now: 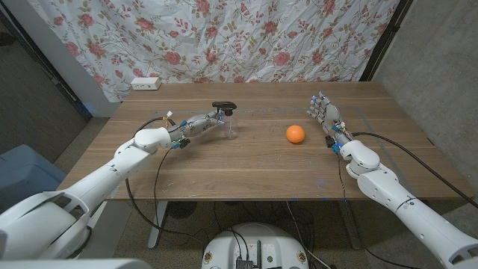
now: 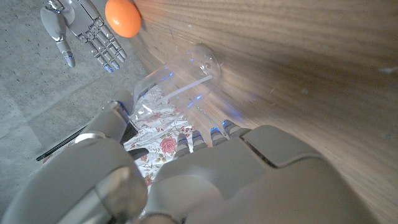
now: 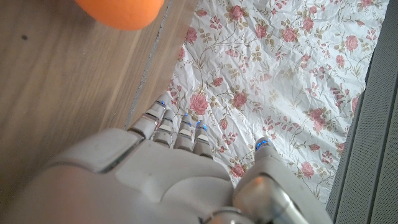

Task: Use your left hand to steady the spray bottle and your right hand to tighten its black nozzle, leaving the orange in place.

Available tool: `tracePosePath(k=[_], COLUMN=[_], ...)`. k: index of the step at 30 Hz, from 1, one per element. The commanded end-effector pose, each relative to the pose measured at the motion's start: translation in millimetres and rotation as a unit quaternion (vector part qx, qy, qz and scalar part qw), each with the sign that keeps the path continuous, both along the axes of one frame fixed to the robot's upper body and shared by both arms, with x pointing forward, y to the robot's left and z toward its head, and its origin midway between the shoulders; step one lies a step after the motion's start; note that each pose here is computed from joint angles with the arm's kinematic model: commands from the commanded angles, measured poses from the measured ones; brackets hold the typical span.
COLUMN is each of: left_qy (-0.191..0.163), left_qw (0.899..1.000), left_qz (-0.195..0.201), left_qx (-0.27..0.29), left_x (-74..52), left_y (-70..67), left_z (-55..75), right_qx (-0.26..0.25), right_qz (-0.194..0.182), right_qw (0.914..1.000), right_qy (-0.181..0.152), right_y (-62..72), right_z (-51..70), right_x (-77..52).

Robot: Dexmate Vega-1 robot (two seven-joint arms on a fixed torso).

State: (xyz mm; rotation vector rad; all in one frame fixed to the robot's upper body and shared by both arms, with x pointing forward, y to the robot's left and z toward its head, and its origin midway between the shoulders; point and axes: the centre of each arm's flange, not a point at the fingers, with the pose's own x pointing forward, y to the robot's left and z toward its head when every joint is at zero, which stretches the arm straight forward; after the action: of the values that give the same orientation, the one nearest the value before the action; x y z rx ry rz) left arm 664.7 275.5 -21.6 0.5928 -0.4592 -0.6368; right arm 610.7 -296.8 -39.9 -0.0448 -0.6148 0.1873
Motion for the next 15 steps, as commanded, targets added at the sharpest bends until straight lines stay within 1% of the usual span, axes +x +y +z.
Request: tracePosePath(k=[1,8,15], left_qy=[0.005,0.003,0.004], left_qw=[1.000,1.000,1.000], left_qz=[-0.014,-0.012,-0.009], left_qx=[0.016,0.014,0.008], left_x=[10.8,15.8,20.9], left_y=[-12.9,-16.1,-21.0], left_z=[1.9,1.9,-2.1], right_qx=[0.004,0.007,0.008], right_qz=[-0.004,-0.006,-0.009], right_qw=[1.0000,1.0000,0.9999], right_qy=[-0.001,0.001,0.002], right_y=[-3.6,-5.8,-7.7], right_z=[-1.3,-2.8,-3.7], right_x=[-0.6,-1.1,-0.6])
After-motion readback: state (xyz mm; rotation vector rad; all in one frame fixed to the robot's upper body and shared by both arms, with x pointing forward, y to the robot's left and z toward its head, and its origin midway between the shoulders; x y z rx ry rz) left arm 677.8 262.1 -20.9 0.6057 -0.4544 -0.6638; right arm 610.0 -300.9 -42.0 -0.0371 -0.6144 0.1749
